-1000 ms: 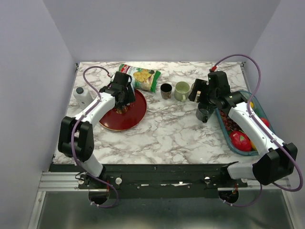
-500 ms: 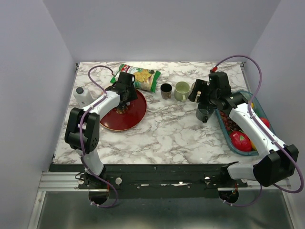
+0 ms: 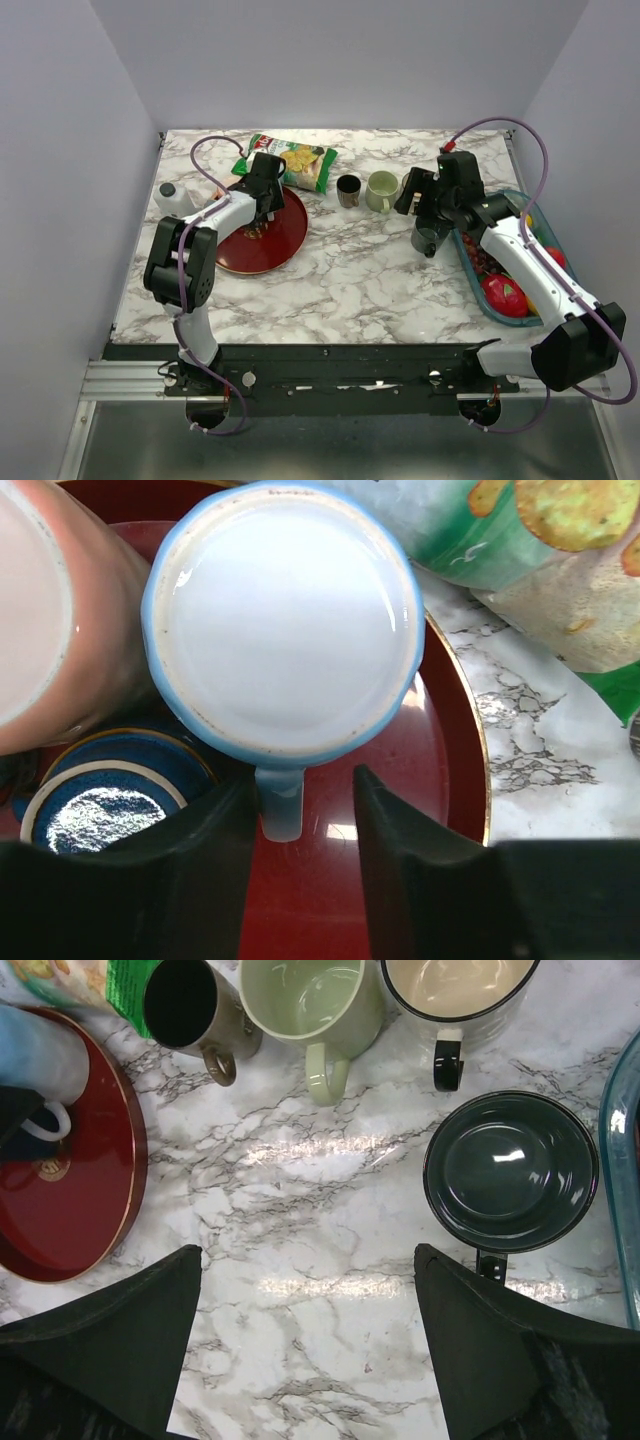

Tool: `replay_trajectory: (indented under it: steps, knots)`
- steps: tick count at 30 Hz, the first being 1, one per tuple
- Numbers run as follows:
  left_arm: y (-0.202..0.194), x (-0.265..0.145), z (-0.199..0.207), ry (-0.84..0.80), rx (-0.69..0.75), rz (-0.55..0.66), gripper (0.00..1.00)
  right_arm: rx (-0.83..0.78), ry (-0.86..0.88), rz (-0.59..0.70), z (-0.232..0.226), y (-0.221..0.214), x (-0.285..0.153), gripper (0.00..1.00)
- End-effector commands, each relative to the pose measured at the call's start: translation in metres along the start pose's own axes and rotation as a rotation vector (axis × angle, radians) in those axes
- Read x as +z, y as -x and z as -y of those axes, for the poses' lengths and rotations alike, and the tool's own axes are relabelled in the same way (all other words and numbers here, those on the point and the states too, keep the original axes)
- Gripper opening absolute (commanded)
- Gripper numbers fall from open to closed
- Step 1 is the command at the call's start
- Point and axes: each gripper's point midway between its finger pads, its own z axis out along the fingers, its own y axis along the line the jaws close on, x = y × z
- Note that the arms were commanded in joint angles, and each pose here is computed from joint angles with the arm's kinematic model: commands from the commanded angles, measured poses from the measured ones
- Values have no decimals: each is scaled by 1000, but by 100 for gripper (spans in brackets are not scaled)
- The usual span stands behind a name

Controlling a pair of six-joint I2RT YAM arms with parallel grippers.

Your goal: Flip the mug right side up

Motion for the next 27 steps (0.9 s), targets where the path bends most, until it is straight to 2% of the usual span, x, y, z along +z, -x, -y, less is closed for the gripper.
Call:
replay_trajectory:
  steps: [1,8,14,20,27]
  knots:
    - [5,7,-5,37,21,27,42,9,4,-21,1,-8,-1,92]
    - [1,10,-9,55,28,15,27,14,5,-25,1,-9,-1,91]
    - [2,9,-9,55,29,16,0,15,6,-27,1,-10,-1,91]
    - [7,-3,-1,11,14,26,0,23,15,-32,-1,-11,-1,90]
    - [27,-47,23,-86,-61,43,0,27,68,-41,-12,-9,-4,91]
